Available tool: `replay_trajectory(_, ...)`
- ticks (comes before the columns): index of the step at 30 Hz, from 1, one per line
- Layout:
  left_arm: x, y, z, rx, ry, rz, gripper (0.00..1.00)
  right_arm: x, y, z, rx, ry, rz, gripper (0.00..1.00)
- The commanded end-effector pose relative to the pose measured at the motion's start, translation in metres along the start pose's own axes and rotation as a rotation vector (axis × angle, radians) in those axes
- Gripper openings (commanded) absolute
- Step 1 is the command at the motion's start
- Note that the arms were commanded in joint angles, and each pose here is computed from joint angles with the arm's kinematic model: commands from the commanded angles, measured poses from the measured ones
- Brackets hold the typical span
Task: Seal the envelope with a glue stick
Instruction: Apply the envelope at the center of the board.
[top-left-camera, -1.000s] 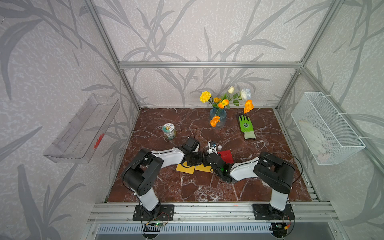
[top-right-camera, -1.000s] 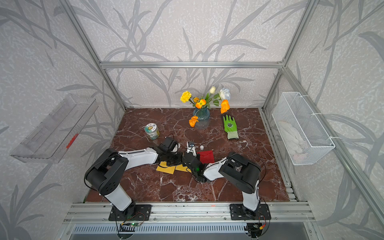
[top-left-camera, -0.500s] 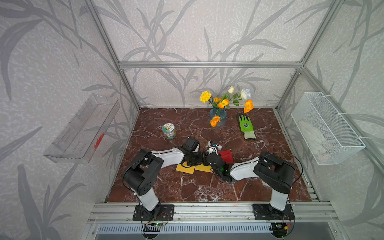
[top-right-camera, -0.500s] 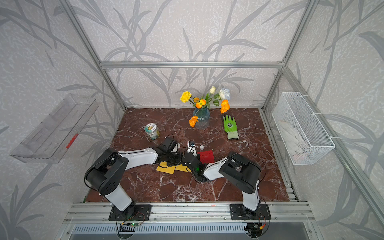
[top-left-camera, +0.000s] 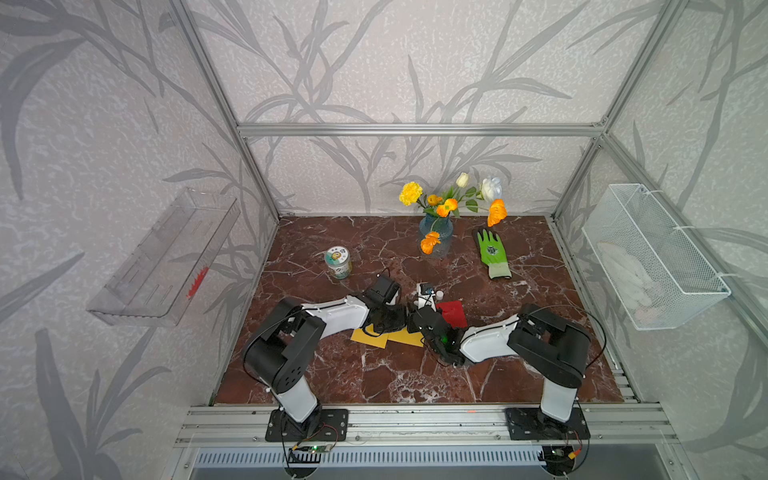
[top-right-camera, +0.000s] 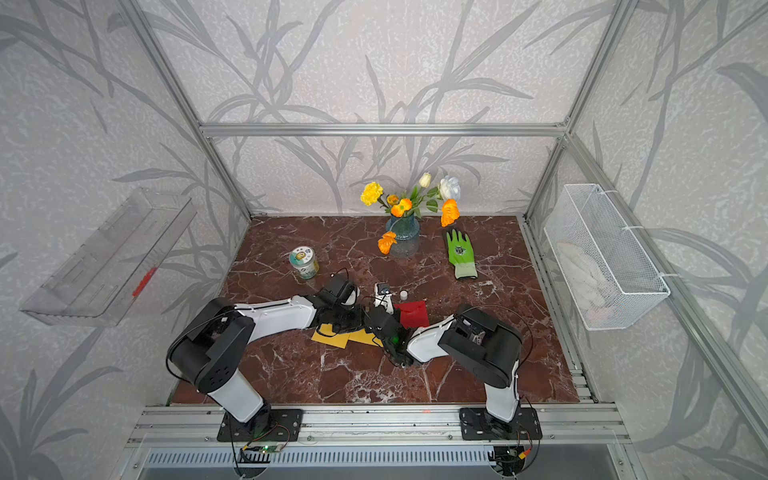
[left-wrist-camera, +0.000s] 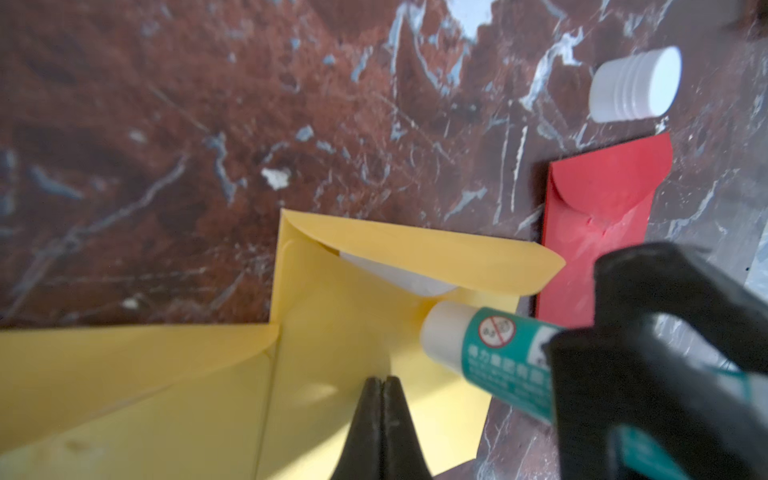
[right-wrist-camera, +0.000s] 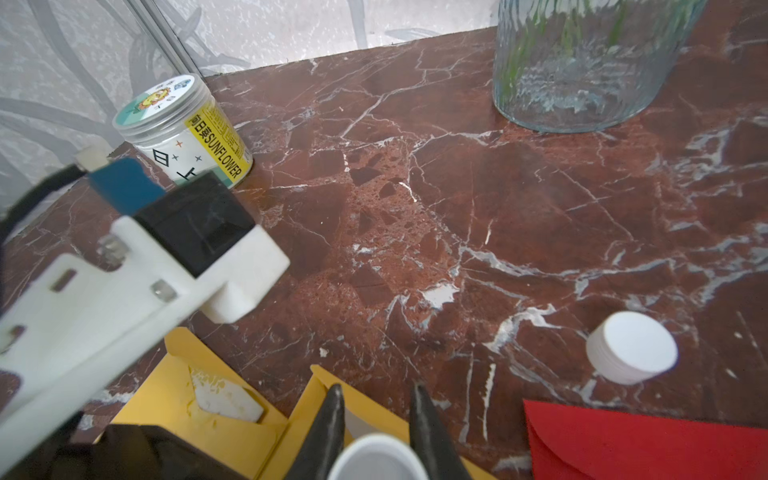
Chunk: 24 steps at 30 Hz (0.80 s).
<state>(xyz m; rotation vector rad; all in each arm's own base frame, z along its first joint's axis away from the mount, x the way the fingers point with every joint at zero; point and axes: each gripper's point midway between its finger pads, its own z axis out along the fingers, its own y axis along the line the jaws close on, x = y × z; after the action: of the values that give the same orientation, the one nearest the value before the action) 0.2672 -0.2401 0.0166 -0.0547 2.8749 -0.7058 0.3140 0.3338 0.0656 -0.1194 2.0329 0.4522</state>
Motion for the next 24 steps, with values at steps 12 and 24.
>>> replay_trajectory(12, 0.025, 0.002, -0.019, 0.036, 0.092, -0.055, 0.01, -0.054, 0.018, -0.032, -0.107, -0.074, 0.069, 0.0)
replay_trajectory(24, 0.015, -0.008, -0.057, 0.079, 0.024, -0.037, 0.06, -0.048, 0.033, -0.031, -0.172, -0.025, 0.086, 0.0)
